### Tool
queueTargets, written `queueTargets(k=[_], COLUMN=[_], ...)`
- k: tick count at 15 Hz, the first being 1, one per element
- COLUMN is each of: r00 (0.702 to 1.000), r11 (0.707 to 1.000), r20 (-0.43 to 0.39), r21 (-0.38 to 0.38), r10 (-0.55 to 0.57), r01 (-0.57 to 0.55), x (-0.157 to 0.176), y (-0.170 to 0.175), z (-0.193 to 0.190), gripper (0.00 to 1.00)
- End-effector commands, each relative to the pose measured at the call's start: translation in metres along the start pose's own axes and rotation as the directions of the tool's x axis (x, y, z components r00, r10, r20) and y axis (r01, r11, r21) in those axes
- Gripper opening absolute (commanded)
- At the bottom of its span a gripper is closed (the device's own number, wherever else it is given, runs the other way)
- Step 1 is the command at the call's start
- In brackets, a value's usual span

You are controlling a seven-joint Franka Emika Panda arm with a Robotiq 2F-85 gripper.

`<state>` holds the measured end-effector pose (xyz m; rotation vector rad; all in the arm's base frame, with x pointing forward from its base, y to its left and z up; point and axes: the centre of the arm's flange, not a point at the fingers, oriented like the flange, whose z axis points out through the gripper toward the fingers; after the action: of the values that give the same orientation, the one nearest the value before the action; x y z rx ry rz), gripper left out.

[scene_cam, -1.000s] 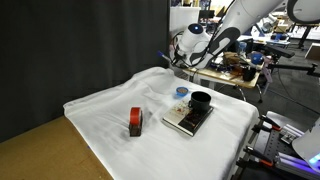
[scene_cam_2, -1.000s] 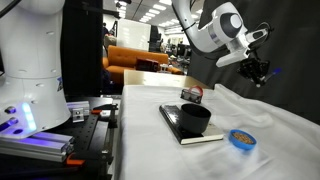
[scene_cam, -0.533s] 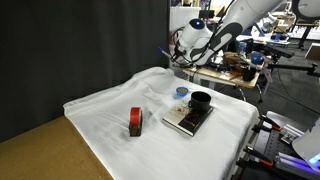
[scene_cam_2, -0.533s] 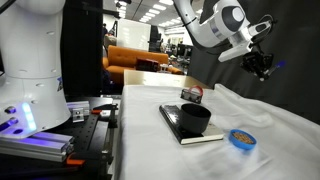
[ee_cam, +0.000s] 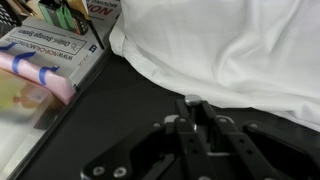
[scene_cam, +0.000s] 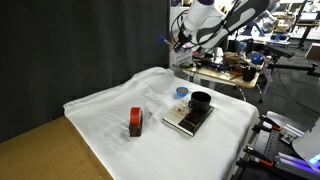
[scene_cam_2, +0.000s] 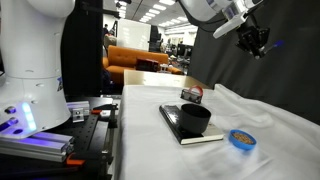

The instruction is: Pick up the pen from on top of the book and put it in the black cup.

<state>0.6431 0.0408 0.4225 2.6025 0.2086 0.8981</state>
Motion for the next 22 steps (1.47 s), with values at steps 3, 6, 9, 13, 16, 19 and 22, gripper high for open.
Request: queueTargets(k=[3, 6, 9, 13, 16, 19, 22], r00=[1.000, 1.000, 1.000, 0.997, 0.995, 0.996, 0.997], r11=[1.000, 1.000, 1.000, 1.000, 1.000, 1.000, 0.999], r20=[0.019, 0.026, 0.027, 0.072, 0.093, 0.086, 0.074], r21=[0.007, 0.007, 0.007, 0.001, -0.011, -0.011, 0.009], r10=[-0.003, -0.001, 0.006, 0.022, 0.019, 0.024, 0.034], r01=[0.003, 0.001, -0.007, -0.022, -0.018, -0.023, -0.035], x=[-0.001, -0.003, -0.007, -0.031, -0.042, -0.033, -0.026], y=[-0.001, 0.000, -0.005, -0.006, -0.003, -0.001, -0.005], z=[-0.011, -0.006, 0.008, 0.035, 0.040, 0.029, 0.003], gripper=[0.17, 0.17, 0.04, 0.04, 0.04, 0.04, 0.04])
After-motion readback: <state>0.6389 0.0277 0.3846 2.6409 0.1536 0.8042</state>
